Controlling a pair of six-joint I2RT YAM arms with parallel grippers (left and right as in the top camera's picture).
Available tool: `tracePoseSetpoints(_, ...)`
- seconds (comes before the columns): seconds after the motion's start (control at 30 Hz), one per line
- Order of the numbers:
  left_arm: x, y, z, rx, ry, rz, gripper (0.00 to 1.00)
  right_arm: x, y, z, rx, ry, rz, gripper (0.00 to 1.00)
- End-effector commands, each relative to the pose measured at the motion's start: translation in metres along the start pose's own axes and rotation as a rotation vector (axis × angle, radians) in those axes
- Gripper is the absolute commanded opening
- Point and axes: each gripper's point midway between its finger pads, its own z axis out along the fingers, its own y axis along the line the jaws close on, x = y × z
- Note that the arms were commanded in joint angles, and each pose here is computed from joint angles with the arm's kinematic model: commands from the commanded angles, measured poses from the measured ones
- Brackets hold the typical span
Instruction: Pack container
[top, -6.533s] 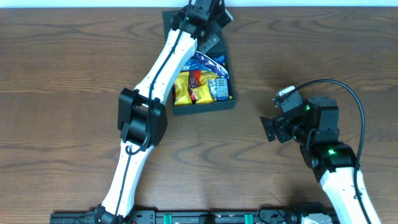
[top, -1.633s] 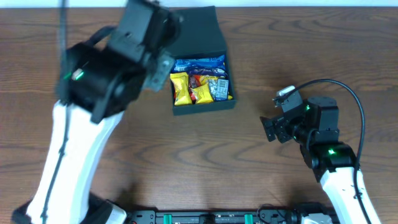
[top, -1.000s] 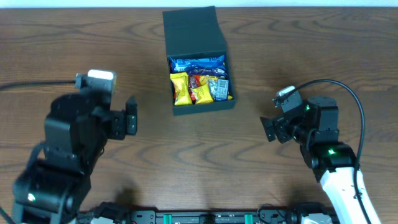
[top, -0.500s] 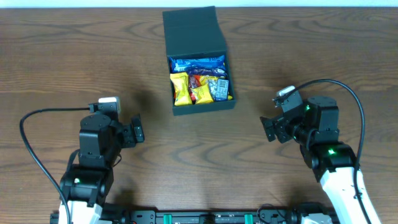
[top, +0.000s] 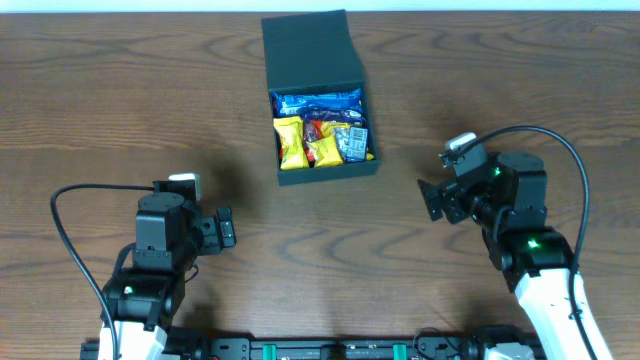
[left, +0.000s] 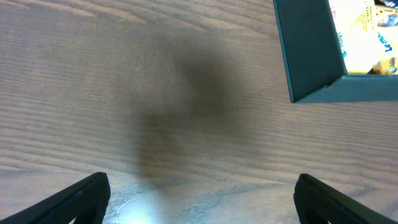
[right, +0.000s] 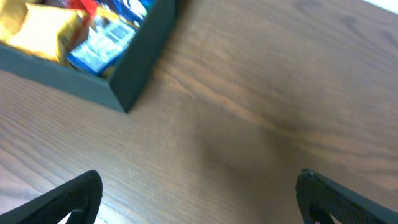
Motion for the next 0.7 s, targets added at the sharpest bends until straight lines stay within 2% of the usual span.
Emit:
tracePoseSetpoints(0.0,0.002,0.003,0.001,-0.009,0.004,0.002,0.95,-0.016,0.02,-0.002,-0.129,-0.08,0.026,0.99)
tracePoseSetpoints(0.13,0.003,0.003,0.001,-0.009,0.004,0.002,0.95,-0.06,0.018,-0.011,-0.179,-0.223,0.292,0.99)
tracePoseSetpoints(0.2,0.003,0.003,0.001,-0.009,0.004,0.002,0.95,-0.071,0.017,-0.02,-0.189,-0.21,0.364,0.99)
tracePoseSetpoints(0.33,0.003,0.003,0.001,-0.009,0.004,0.002,0.95,-0.1,0.018,-0.042,-0.185,-0.203,0.396,0.99)
tracePoseSetpoints(0.43,0.003,0.003,0.001,-0.009,0.004,0.002,0.95,-0.128,0.013,-0.063,-0.1,-0.21,0.418,0.99)
tracePoseSetpoints(0.67,0.002,0.003,0.001,-0.009,0.004,0.002,0.95,-0.151,0.019,-0.075,-0.014,-0.148,0.392,0.99)
